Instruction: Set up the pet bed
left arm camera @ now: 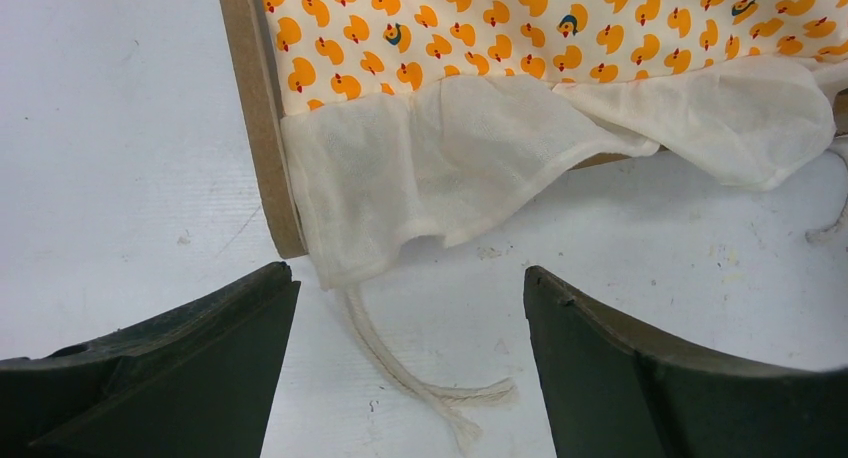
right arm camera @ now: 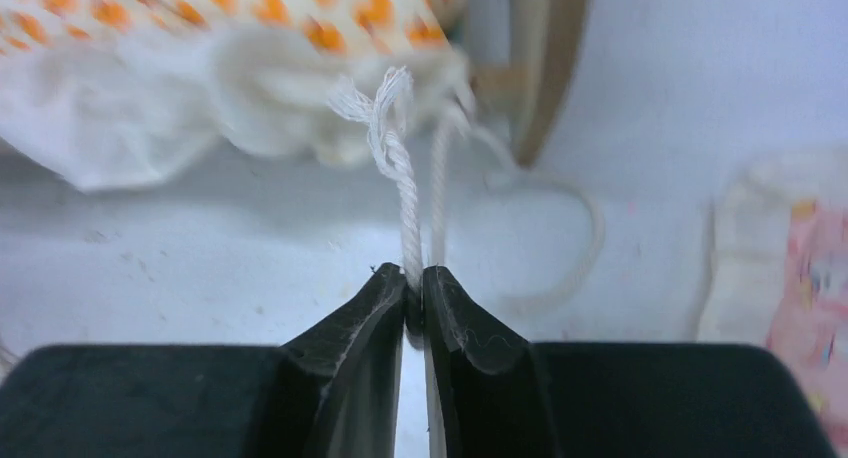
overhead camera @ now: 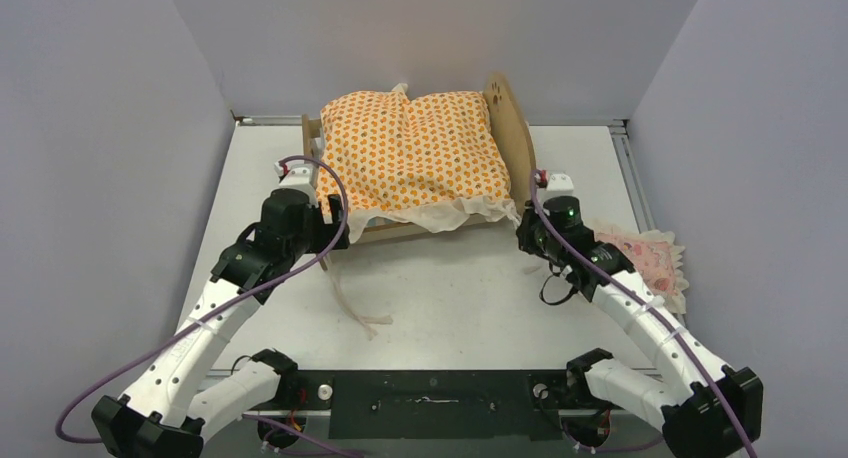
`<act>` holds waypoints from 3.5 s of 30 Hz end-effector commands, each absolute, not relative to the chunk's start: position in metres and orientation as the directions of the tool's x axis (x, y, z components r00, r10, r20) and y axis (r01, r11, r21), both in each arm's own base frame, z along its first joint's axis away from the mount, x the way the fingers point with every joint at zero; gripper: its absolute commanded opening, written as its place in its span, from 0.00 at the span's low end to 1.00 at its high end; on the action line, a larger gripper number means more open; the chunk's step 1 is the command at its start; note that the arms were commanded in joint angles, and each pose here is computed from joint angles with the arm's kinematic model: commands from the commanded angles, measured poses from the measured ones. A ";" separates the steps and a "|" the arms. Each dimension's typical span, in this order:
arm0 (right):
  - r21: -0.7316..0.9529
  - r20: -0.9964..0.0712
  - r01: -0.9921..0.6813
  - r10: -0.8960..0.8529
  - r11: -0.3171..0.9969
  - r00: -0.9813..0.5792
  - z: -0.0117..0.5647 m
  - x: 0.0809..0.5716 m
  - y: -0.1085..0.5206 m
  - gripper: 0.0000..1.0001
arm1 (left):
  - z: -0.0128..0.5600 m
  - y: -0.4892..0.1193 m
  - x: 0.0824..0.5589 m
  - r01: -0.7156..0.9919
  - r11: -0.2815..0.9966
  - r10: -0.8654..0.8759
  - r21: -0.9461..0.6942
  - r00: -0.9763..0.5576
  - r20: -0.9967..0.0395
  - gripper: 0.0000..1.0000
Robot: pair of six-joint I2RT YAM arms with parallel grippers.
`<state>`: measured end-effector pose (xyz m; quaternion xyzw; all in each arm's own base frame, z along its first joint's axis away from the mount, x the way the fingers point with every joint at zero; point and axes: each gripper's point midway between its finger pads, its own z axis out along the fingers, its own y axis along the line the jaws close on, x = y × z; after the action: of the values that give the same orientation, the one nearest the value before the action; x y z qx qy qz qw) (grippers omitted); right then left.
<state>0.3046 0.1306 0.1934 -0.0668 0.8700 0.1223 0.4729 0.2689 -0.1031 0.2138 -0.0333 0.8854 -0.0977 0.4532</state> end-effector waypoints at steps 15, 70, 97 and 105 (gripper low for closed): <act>0.490 -0.691 0.075 0.440 0.868 -0.574 0.179 0.308 0.143 0.50 | 0.239 -0.147 0.290 0.208 0.942 -0.109 -0.264 -0.554 -0.826 0.81; 0.405 -0.706 0.227 0.461 0.886 -0.537 0.170 0.357 0.058 0.05 | 0.196 -0.185 0.328 0.486 0.834 0.465 0.263 -0.361 -0.808 0.00; 0.327 -0.796 0.090 0.325 0.941 -0.511 0.224 0.374 0.029 0.64 | 0.264 -0.156 0.245 0.398 0.904 0.026 -0.155 -0.415 -0.909 0.75; 0.173 -0.875 -0.018 0.145 0.985 -0.462 0.234 0.404 0.060 0.64 | 0.263 -0.082 0.296 -0.035 0.990 -0.136 -0.136 -0.474 -0.870 0.78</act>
<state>0.3783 0.0618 0.2120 0.0703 0.8744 0.1196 0.4649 0.2785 -0.1189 0.2824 0.0439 0.8349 -0.1117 0.5372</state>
